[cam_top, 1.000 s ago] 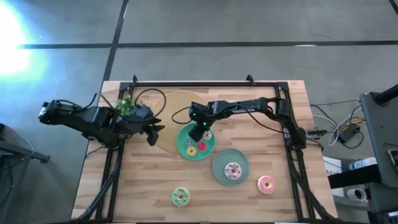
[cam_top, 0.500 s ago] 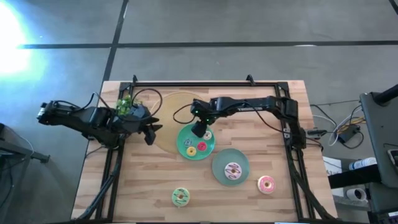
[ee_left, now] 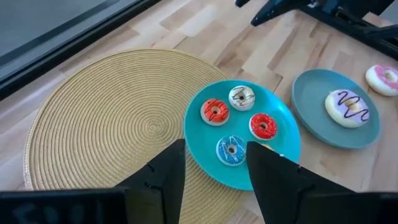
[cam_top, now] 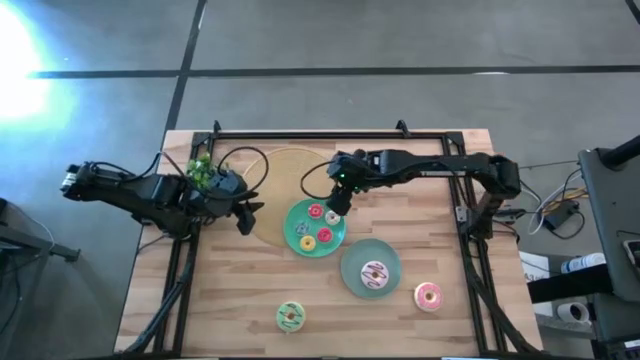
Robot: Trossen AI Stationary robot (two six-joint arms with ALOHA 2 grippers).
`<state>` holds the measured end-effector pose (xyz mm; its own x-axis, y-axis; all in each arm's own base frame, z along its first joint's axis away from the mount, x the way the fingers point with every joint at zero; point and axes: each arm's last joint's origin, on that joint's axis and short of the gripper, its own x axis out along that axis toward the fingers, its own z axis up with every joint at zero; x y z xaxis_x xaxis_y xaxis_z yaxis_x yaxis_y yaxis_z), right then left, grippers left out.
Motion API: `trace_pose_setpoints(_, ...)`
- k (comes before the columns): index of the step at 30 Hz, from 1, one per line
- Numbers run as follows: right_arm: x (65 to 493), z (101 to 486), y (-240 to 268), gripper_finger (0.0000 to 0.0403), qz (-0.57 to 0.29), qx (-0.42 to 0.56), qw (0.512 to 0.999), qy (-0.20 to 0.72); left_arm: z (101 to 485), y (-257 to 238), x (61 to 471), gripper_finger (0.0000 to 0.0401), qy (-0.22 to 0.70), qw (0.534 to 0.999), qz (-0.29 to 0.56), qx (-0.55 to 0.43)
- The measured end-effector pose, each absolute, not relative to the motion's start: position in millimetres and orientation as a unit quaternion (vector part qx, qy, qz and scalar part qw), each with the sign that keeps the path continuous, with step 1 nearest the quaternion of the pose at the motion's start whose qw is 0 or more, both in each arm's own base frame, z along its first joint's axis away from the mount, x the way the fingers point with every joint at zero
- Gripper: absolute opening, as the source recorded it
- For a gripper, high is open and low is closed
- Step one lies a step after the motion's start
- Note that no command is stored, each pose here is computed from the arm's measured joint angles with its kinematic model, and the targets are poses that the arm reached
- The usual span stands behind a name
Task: Pick & Place donuts
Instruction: Put the big light blue doughnut on the green plate
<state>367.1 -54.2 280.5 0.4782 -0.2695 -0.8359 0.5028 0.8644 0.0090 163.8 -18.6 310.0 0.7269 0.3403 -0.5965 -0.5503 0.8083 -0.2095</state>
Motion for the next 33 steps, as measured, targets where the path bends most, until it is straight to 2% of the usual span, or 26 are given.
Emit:
trace_pose_setpoints(7,343,278,-52,0.0176,-0.241,0.118,0.847,0.458,298,-19,167,0.0144,0.297,0.904,0.250,-0.180)
trace_pose_setpoints(20,324,261,-49,0.0173,-0.248,0.130,0.841,0.463,257,-19,164,0.0144,0.353,0.885,0.264,-0.152)
trace_pose_setpoints(29,322,261,-50,0.0173,-0.261,0.132,0.845,0.448,214,-17,154,0.0144,0.411,0.860,0.279,-0.121)
trace_pose_setpoints(33,326,265,-51,0.0173,-0.262,0.137,0.853,0.430,190,-15,151,0.0144,0.405,0.862,0.290,-0.092)
